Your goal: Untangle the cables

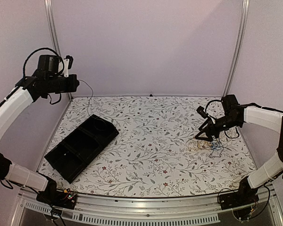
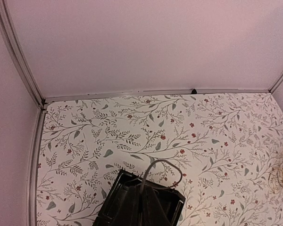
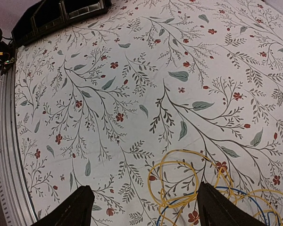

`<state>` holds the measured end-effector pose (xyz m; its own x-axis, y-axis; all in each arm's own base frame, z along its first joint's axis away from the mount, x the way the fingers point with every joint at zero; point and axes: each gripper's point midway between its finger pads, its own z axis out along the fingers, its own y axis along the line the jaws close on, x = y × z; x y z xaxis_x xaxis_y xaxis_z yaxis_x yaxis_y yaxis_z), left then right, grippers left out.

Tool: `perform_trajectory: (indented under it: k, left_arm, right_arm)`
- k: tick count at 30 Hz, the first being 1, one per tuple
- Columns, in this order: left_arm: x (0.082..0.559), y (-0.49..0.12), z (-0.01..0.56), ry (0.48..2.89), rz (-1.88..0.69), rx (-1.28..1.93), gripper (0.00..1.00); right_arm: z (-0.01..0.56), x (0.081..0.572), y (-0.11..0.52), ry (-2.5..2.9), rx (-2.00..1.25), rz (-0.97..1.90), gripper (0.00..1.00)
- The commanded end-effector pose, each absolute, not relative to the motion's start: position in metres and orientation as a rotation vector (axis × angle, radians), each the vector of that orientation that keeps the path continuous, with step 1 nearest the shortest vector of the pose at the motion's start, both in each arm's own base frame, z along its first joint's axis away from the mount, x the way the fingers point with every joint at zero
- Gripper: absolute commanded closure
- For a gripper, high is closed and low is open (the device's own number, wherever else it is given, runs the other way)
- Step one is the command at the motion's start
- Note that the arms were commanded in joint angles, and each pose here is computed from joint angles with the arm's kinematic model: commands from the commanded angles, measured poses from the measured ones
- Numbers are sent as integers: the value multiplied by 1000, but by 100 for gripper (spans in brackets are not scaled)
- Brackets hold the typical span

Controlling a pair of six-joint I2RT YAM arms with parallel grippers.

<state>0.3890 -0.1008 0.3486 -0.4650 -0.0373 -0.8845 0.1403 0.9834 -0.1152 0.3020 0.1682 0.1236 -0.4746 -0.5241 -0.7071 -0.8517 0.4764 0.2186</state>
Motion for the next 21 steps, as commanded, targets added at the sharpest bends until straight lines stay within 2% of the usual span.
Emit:
perform_trajectory:
  k: [1, 21]
  left_arm:
    - [391, -98, 327, 2061, -222, 64, 100]
    - [405, -133, 172, 2366, -384, 111, 100]
  right_arm:
    - [118, 301, 168, 2165, -1144, 760, 21]
    - [105, 299, 169, 2205, -1159, 786, 21]
